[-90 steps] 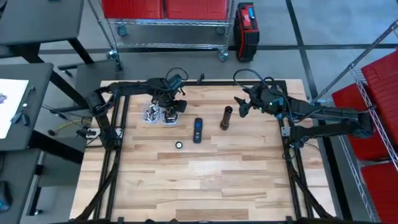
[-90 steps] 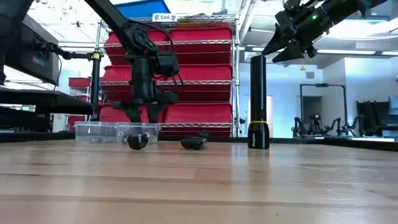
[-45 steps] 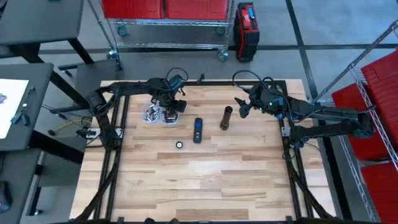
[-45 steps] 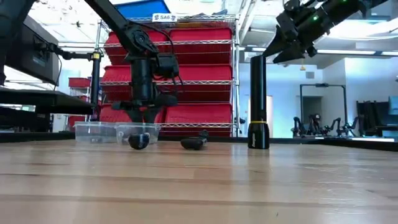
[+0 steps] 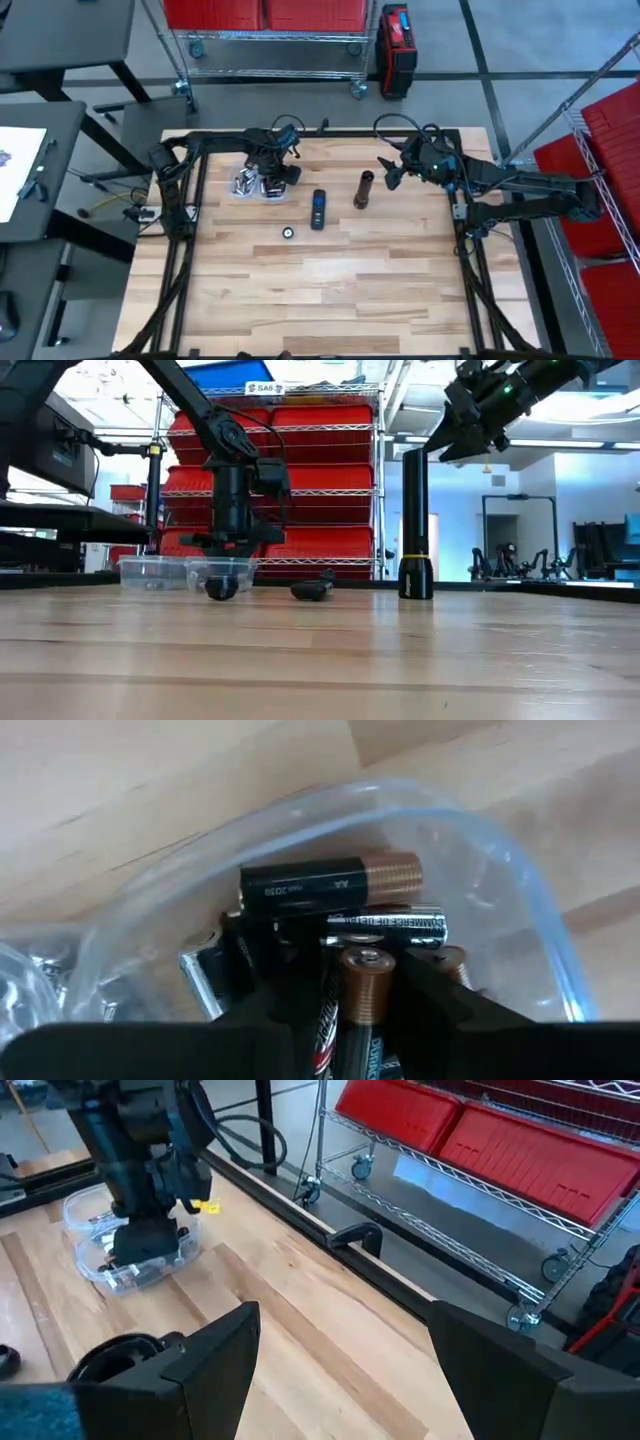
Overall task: Insert battery
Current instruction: Insert the brown battery into the flashlight battery compartment
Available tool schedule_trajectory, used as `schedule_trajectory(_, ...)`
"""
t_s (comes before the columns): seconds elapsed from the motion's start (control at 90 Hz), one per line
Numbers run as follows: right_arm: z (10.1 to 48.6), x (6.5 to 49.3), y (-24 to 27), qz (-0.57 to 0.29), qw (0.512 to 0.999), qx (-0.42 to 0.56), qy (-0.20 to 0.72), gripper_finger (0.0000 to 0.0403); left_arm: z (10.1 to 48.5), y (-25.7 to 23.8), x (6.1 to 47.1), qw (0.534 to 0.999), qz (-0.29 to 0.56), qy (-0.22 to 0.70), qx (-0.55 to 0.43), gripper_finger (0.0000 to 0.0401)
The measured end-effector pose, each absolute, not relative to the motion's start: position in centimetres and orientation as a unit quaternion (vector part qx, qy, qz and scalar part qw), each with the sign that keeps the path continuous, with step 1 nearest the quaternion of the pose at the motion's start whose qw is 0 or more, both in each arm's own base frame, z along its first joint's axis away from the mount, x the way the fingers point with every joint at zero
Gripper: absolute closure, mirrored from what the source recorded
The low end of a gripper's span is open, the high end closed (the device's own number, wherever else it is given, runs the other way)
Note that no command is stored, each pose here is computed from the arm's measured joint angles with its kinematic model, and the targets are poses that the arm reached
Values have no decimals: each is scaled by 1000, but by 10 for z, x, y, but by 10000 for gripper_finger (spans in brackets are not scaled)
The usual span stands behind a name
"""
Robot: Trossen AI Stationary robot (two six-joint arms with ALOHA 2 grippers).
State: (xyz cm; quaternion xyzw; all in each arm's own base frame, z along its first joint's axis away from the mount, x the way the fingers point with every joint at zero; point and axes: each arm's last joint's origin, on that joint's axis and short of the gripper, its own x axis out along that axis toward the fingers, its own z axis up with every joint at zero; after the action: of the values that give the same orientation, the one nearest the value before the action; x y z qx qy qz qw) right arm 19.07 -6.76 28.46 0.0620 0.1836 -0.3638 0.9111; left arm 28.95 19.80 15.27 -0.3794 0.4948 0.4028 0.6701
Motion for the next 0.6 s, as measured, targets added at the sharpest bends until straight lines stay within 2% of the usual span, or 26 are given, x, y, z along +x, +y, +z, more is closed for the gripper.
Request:
schedule_trajectory(0.133,284,190,-68,-365,910,62,184,121,156,199,291,678,391,506,-363,327)
schedule_trajectory(0.311,284,190,-69,-366,910,62,187,121,170,198,300,695,367,518,-337,372)
schedule_trajectory(0.6,284,190,-69,-366,910,61,187,121,201,200,312,715,341,531,-302,371)
